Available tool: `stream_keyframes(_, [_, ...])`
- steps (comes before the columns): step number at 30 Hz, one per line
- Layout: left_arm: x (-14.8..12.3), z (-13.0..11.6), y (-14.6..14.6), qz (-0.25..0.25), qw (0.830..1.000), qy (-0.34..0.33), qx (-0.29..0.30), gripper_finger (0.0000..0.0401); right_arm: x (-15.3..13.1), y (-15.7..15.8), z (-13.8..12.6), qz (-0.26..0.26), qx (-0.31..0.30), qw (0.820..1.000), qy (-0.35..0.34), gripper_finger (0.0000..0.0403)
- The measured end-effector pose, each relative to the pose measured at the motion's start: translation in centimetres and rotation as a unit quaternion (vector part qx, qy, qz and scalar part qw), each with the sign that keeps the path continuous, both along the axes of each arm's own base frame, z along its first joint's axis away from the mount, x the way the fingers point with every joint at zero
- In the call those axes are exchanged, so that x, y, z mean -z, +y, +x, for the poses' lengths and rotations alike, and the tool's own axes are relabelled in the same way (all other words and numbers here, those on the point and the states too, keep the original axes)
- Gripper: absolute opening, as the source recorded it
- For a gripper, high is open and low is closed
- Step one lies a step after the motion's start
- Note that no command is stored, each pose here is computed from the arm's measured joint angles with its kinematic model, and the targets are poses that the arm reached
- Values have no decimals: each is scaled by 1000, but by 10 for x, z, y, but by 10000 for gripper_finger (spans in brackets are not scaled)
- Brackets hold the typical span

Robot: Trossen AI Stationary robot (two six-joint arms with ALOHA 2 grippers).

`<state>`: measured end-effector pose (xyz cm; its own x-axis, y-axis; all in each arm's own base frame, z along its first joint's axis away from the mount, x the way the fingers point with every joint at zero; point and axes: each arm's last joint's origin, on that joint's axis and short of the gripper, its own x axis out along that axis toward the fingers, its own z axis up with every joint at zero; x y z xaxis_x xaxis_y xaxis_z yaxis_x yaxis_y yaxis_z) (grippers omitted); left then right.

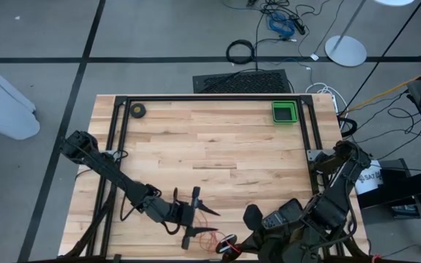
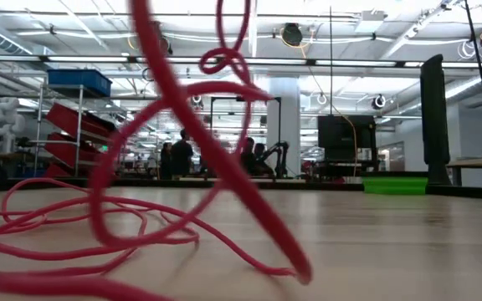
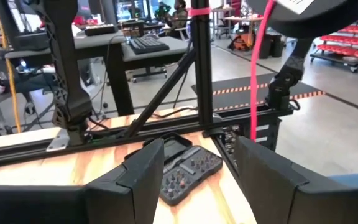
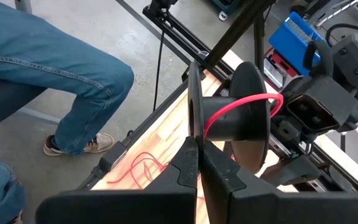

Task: Coil cords
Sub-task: Uncoil the red wire on the black spool

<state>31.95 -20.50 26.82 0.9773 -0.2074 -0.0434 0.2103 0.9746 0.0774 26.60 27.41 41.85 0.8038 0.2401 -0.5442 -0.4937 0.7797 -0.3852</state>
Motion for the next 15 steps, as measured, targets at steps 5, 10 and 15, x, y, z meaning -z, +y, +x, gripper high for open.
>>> stream_keyframes(5, [0, -2, -3, -1, 1000, 2, 30, 204, 1, -1, 0, 2, 5, 1000, 6, 0])
stream_keyframes(10, [-4, -7, -5, 2, 998, 11, 58, 204, 1, -1, -1, 3, 7, 1000, 9, 0])
stream_keyframes(15, [-10, -13, 0, -5, 998, 35, 56, 203, 1, -1, -1, 3, 8, 1000, 9, 0])
